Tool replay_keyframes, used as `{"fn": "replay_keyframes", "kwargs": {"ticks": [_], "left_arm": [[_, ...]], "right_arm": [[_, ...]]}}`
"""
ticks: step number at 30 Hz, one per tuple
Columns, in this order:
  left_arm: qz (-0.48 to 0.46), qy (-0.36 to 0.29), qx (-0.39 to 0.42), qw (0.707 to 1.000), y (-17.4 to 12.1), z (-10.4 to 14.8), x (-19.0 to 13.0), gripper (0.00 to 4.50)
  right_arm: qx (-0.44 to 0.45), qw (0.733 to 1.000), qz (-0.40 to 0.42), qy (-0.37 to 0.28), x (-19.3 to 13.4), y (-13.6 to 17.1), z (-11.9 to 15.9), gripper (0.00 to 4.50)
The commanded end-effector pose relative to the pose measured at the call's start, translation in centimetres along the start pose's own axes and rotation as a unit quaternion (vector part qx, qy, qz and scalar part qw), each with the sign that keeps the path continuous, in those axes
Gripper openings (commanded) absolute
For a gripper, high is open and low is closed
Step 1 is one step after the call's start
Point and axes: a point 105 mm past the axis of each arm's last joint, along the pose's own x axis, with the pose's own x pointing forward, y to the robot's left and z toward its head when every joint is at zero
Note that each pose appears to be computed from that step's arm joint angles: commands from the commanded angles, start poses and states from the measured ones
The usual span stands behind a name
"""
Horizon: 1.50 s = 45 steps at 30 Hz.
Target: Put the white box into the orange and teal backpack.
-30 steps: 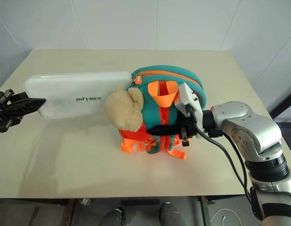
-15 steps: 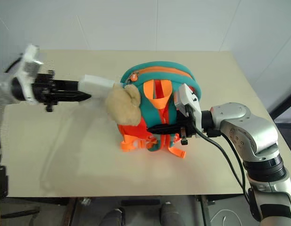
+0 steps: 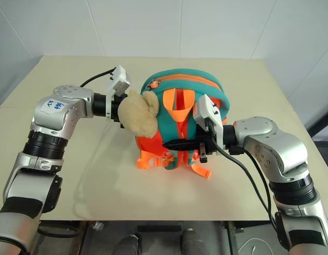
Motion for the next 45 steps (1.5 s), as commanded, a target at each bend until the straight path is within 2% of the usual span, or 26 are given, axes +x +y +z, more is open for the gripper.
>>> {"fn": "replay_keyframes", "kwargs": {"ticks": [1,4,7,8,13,16,18,25,29,32,36,42,45], "left_arm": [[-0.014,-0.002,0.016,1.000,-0.9,0.9,-1.3,2.49],[0.005,-0.013,0.018,1.000,-1.0,1.7,-4.0,3.39],[0.015,-0.003,0.020,1.000,-1.6,1.2,-7.3,4.29],[0.024,0.001,0.018,1.000,-1.7,1.0,-8.2,4.45],[0.018,0.013,0.003,1.000,-4.5,-0.1,-12.6,4.45],[0.009,-0.012,-0.003,1.000,-6.4,0.7,-13.1,4.45],[0.003,-0.026,-0.002,1.000,-7.3,1.2,-12.6,4.45],[0.023,-0.069,-0.006,0.997,-7.4,2.4,-9.4,4.45],[0.015,-0.116,0.000,0.993,-6.8,3.6,-6.6,4.45],[0.024,-0.148,-0.002,0.989,-6.3,4.6,-5.7,4.45],[-0.007,-0.152,-0.021,0.988,-7.2,4.7,-5.6,3.53],[0.003,-0.137,-0.035,0.990,-6.8,4.1,-6.3,1.65],[0.010,-0.130,-0.039,0.991,-6.6,3.9,-6.5,0.86]], "right_arm": [[-0.026,1.000,0.003,-0.013,0.0,0.4,1.1,0.00],[-0.026,1.000,0.000,-0.013,0.0,0.4,1.0,0.00],[-0.024,1.000,0.000,-0.013,0.0,0.4,1.0,0.00],[-0.024,1.000,0.000,-0.013,0.1,0.4,1.0,0.00],[-0.023,1.000,0.003,-0.013,0.1,0.3,0.9,0.00],[-0.023,1.000,0.005,-0.012,0.1,0.2,0.9,0.00],[-0.023,1.000,0.006,-0.012,0.1,0.1,0.9,0.00],[-0.027,1.000,0.010,-0.012,0.4,-0.2,0.9,0.00],[-0.029,0.999,0.011,-0.013,0.5,-0.3,0.9,0.00],[-0.030,0.999,0.011,-0.013,0.6,-0.2,0.9,0.00],[-0.028,0.999,0.006,-0.013,0.5,0.1,0.7,0.00],[-0.026,1.000,0.000,-0.014,0.4,0.3,0.5,0.00],[-0.025,1.000,-0.001,-0.014,0.4,0.4,0.5,0.00]]}}
